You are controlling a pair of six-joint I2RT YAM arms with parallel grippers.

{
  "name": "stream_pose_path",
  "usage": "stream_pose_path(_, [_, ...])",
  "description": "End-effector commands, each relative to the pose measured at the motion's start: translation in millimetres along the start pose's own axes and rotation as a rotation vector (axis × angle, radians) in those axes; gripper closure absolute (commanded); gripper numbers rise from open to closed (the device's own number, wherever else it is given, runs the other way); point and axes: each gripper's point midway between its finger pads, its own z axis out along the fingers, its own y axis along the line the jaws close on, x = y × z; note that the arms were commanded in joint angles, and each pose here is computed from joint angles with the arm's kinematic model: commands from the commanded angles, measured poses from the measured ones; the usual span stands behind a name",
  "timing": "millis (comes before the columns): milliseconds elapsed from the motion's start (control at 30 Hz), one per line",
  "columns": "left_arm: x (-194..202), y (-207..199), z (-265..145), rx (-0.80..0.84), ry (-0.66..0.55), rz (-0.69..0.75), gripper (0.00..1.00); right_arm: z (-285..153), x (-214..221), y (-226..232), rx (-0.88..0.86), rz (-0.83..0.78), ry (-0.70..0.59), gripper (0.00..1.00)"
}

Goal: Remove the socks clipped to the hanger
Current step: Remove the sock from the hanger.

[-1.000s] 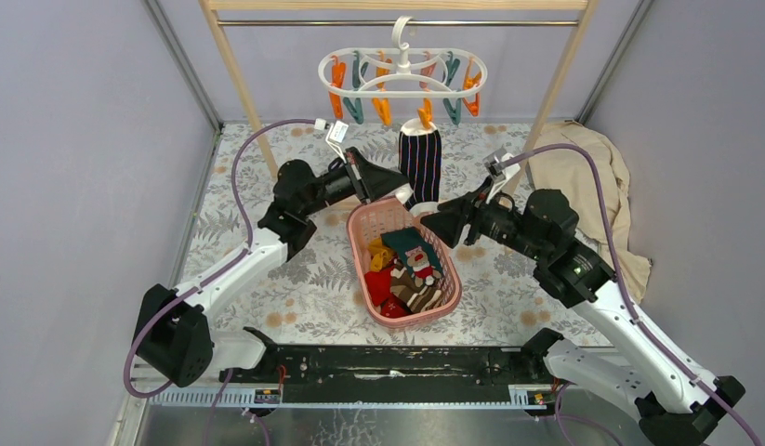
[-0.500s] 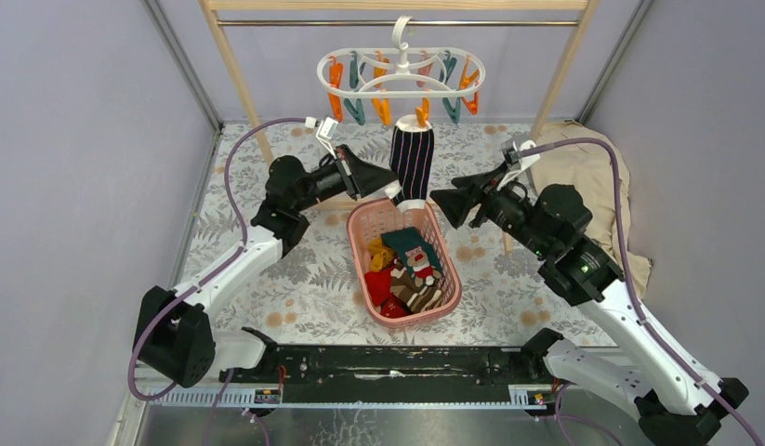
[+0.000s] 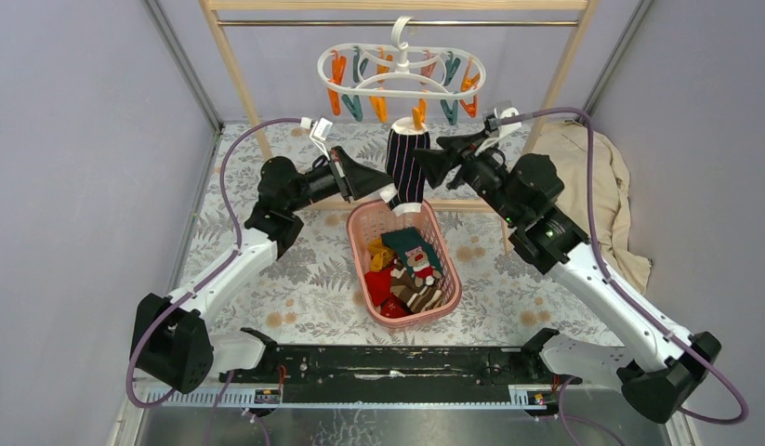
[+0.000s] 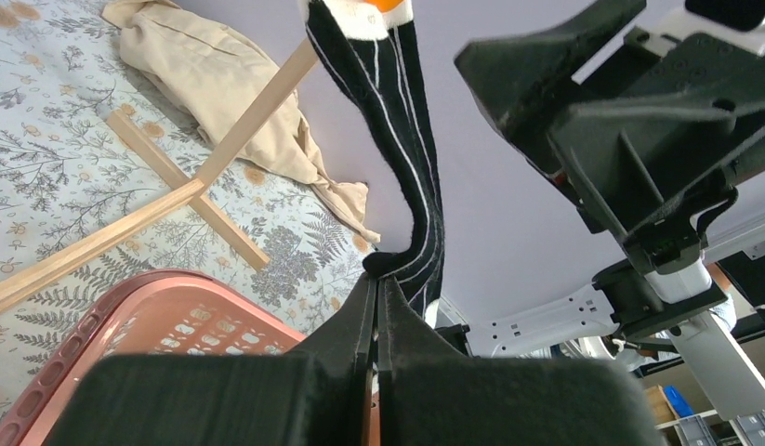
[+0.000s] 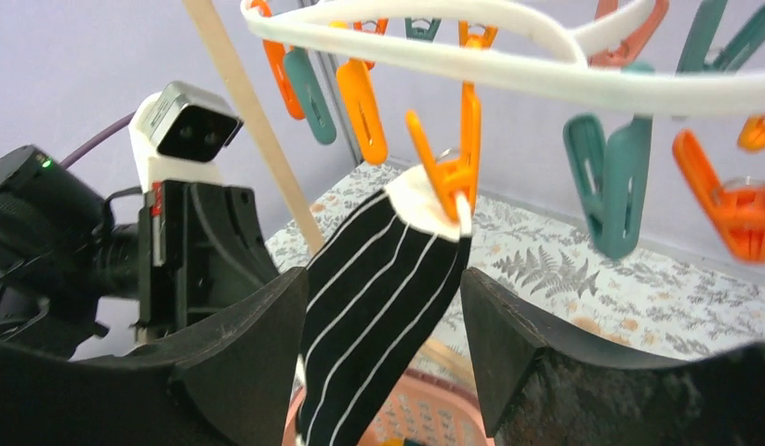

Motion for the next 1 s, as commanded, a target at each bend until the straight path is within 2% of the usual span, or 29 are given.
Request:
stream_pose_path(0, [0,-11,-8,0.034,0.013,0.015,1.0,20,-45,3,0.003,-0.059,-0.143,0.32])
stream_pose_path(333, [-2,-24,-17,0.051,0.02,0.028,1.0,46,-49,-6,0.044,-0.077,-0.165,0.33])
stream_pose_path(967, [2,-19,-22,0.041,0.035,0.025,0.99,67,-63,-15,0.067,-0.054,-0.217,0.41])
